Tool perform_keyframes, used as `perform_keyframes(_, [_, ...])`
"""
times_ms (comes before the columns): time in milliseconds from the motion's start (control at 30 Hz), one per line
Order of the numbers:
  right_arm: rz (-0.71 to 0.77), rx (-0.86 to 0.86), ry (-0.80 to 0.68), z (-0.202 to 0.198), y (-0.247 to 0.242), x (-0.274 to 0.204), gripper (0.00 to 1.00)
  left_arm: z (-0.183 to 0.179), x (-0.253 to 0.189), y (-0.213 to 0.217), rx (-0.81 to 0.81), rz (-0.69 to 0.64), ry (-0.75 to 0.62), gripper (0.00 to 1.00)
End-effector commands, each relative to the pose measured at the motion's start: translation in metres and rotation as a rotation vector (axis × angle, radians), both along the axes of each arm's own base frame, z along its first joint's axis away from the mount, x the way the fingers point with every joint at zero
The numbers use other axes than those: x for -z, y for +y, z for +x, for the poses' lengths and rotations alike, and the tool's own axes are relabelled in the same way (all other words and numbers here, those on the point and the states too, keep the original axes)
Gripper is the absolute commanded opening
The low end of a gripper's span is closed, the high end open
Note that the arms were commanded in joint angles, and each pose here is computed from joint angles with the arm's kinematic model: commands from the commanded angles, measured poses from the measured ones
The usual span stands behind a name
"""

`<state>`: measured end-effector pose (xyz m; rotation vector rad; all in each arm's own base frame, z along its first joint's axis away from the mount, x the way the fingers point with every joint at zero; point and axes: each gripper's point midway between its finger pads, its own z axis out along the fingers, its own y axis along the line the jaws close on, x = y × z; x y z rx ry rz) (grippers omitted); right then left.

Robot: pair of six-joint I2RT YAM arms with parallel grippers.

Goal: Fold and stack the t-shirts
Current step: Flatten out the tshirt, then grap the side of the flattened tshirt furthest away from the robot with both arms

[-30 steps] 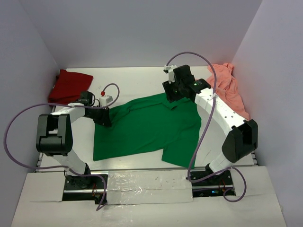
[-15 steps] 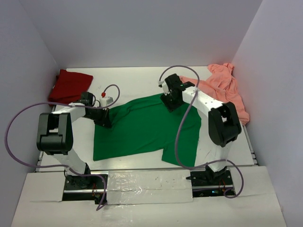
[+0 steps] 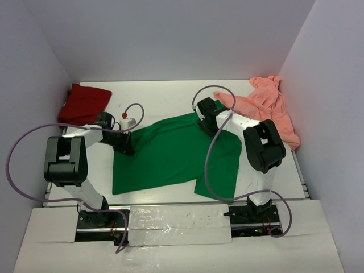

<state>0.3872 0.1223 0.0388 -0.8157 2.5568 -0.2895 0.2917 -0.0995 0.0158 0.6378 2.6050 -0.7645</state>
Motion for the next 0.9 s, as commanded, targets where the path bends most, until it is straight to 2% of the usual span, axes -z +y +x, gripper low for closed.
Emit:
perform_keyframes(0, [-0.124,-0.014,-0.204,0.026,-0.023,-0.030,0.56,-0.003,-0.009,-0.004,0.018,-0.014,-0.030,0.00])
perform_keyframes(200, [-0.297,-0.097,-0.366,0.040,-0.039,-0.044,0.55,-0.001,-0.013,-0.005,0.015,-0.019,-0.041,0.00])
perform_keyframes(300, [-0.335,-0.150,-0.450,0.045,-0.037,-0.050,0.54,0.000,-0.015,-0.005,0.013,-0.024,-0.045,0.00])
perform_keyframes(333, [-0.326,-0.158,-0.500,0.049,-0.032,-0.058,0.54,0.000,-0.015,-0.006,0.013,-0.025,-0.048,0.00])
perform_keyframes(400, [-0.310,-0.203,-0.511,0.048,-0.026,-0.056,0.54,-0.002,-0.015,-0.005,0.014,-0.024,-0.047,0.00])
perform_keyframes(567, [-0.165,-0.305,-0.483,0.044,0.005,-0.055,0.52,-0.003,-0.016,-0.004,0.014,-0.021,-0.050,0.00])
perform_keyframes(867, [-0.057,-0.432,-0.384,0.038,0.037,-0.046,0.50,-0.003,-0.020,-0.003,0.015,-0.013,-0.060,0.00])
